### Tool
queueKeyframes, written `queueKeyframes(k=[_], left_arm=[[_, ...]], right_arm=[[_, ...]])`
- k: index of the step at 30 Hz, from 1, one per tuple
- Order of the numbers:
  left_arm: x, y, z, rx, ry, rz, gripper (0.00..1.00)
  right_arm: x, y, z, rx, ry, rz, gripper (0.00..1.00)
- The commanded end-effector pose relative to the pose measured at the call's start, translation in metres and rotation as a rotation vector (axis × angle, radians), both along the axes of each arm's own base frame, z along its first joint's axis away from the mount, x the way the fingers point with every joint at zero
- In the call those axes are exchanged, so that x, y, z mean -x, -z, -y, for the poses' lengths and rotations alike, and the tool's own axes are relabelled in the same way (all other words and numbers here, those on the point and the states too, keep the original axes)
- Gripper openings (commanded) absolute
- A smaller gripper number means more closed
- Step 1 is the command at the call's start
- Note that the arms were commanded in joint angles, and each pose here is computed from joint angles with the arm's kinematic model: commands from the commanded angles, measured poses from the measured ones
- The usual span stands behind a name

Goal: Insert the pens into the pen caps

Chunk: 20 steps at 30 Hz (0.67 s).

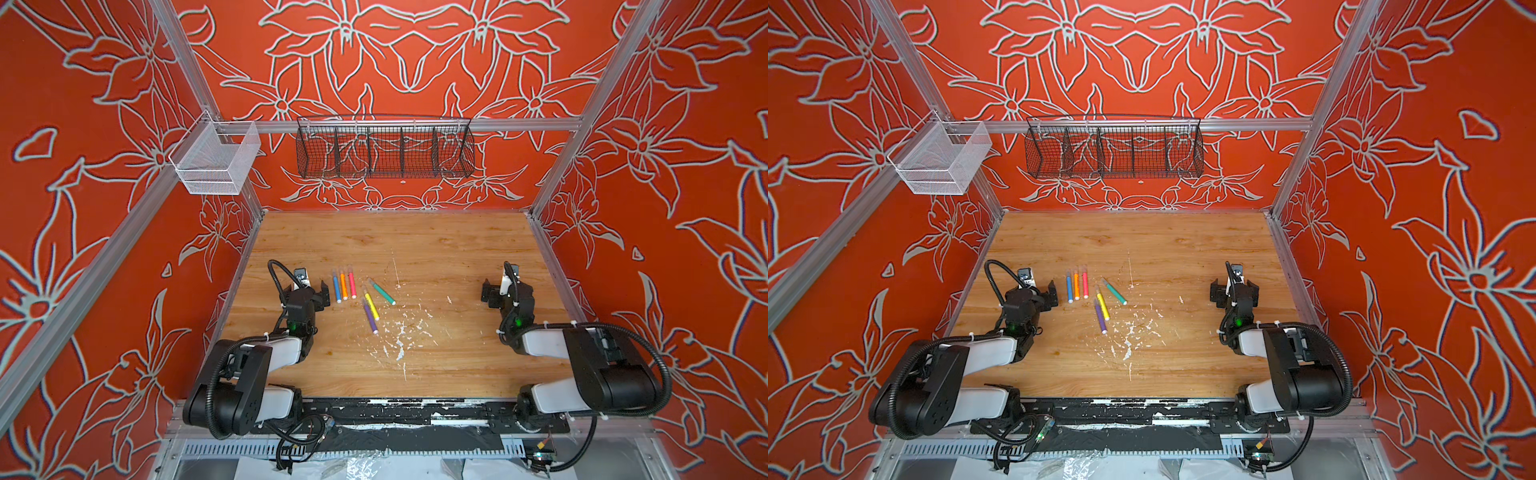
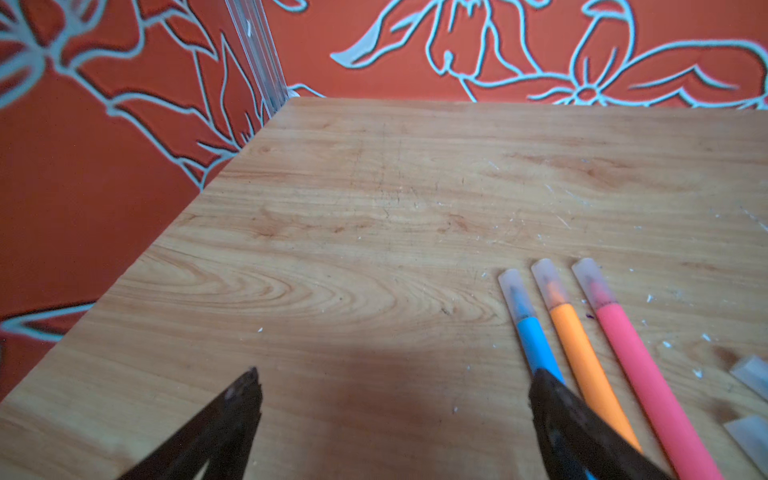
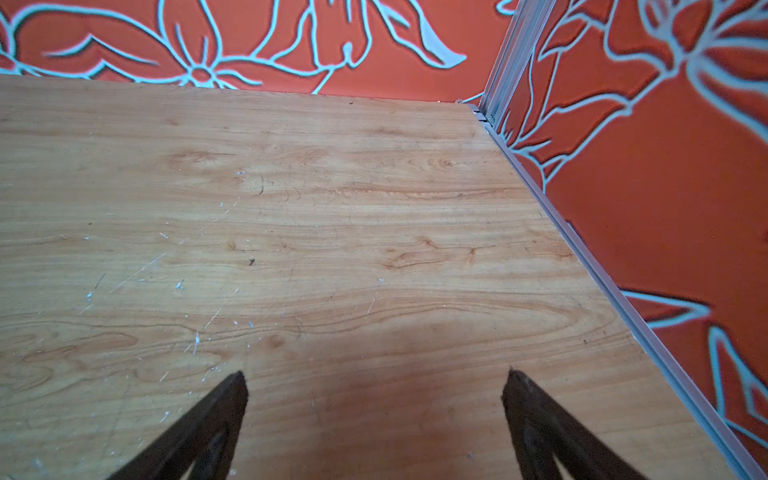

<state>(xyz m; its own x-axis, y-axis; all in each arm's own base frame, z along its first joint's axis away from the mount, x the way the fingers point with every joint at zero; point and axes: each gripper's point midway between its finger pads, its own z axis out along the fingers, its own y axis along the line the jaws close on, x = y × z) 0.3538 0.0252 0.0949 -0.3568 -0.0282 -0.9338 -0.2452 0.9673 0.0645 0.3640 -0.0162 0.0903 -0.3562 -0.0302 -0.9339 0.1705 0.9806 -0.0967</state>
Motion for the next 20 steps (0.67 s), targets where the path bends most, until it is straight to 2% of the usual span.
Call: queueKeyframes(k=[1,18,20], left_arm=[[-0.0036,0.0029,0.0015,0.017,0.013,-0.025,0.97],[-0.0079,0.0068,-0.0048,0.065,0.01,-0.054,0.97],[-0.0078,0.006,-0.0051,0.063,0.01,-0.051,0.97]], right_arm=[[-0.0048,-0.0074,0.002,0.0,0.012,0.025,0.97],[-0.0049,-0.0076,0.0023,0.001,0.013,0.025,0.97],[0.0002,-0.0091,-0.0074,0.001,-0.05,0.049,0.97]])
